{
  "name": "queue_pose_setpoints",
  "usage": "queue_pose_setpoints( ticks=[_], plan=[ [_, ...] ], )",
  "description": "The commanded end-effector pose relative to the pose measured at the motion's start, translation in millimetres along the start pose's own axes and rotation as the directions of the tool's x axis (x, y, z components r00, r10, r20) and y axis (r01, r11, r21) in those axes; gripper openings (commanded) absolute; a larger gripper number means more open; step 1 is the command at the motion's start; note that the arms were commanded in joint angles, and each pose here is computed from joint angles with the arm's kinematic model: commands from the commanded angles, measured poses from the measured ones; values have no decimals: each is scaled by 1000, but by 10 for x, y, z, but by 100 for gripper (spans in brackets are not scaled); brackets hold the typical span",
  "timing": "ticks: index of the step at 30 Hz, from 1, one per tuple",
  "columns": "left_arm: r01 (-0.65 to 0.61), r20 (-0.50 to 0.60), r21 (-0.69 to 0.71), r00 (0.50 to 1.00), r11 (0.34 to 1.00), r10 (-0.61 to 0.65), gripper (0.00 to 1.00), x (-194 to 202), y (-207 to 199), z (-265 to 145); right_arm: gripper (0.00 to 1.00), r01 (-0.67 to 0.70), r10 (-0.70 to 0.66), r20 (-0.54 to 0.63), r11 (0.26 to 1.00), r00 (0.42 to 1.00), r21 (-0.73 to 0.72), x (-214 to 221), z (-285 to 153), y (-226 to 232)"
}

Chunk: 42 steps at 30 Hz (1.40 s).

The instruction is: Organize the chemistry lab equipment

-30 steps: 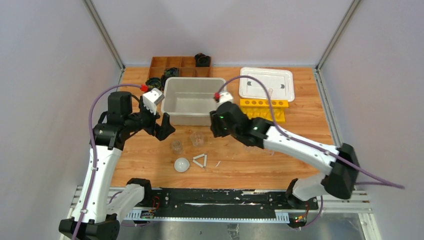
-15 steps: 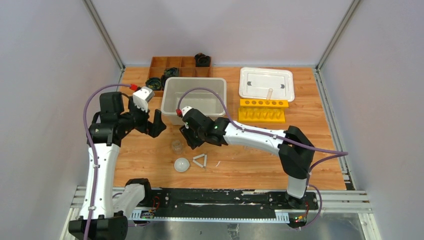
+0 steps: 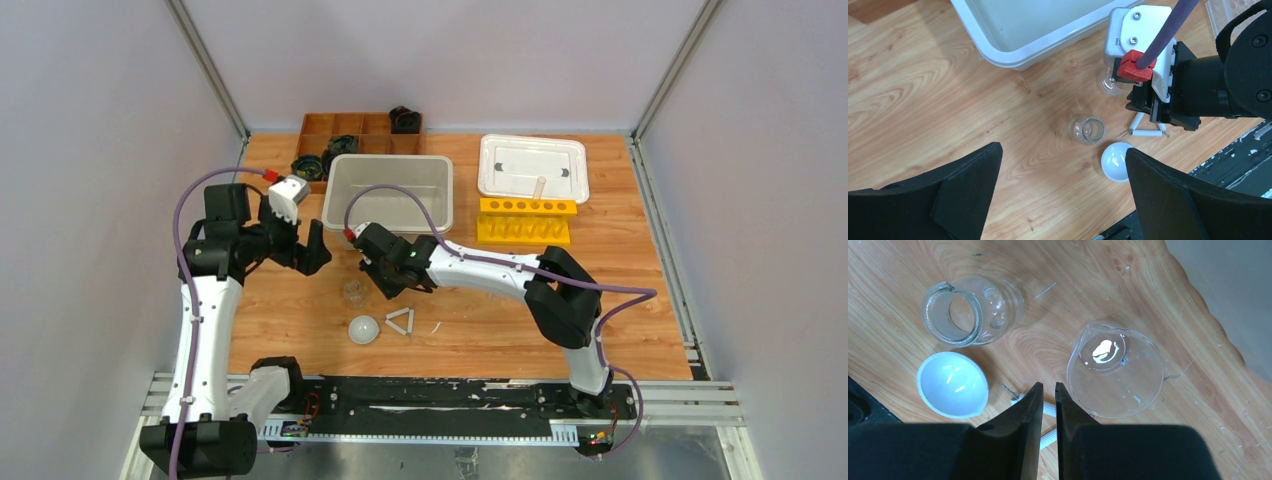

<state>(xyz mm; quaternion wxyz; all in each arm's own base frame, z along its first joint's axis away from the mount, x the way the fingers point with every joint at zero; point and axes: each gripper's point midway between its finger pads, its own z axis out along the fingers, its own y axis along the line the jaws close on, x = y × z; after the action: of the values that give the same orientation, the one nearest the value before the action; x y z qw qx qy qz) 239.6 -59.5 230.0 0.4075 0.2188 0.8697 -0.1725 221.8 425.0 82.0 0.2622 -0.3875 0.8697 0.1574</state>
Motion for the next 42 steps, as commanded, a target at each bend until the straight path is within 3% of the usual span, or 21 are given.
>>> queue_pose_setpoints(
  ticks=[1, 6, 9, 15, 19, 29, 35, 40, 42],
  plan=[
    [0, -4, 14, 1000, 1000, 0, 100, 33, -3, 24, 16, 40, -39, -22, 998, 999, 38, -4, 23, -43],
    [9, 5, 29, 1000, 1000, -9, 100, 17, -41, 17, 8, 52, -50, -27, 998, 998, 42, -17, -27, -49],
    [10, 8, 34, 1000, 999, -10, 100, 5, -52, 13, 9, 59, -59, -1, 998, 998, 34, -103, -174, -18],
    [2, 18, 25, 1000, 1000, -2, 100, -24, -46, -11, 33, 91, -94, 108, 995, 990, 31, -411, -568, 21],
    [37, 8, 2, 999, 999, -37, 100, -10, 55, -3, 45, 116, -121, 127, 992, 985, 47, -504, -589, -3],
    [65, -3, -31, 998, 997, -65, 100, 98, 196, -31, 52, 160, -163, 24, 982, 986, 97, -270, -153, -100],
    [70, -9, -31, 998, 997, -70, 100, 139, 193, -21, 46, 166, -165, -22, 982, 986, 87, -163, 72, -79],
    [62, -6, -31, 998, 998, -62, 100, 140, 186, -29, 25, 171, -169, -34, 980, 985, 103, -135, 122, -112],
    [63, -6, -29, 998, 998, -63, 100, 140, 184, -27, 10, 179, -176, -32, 978, 984, 111, -139, 104, -130]
  ],
)
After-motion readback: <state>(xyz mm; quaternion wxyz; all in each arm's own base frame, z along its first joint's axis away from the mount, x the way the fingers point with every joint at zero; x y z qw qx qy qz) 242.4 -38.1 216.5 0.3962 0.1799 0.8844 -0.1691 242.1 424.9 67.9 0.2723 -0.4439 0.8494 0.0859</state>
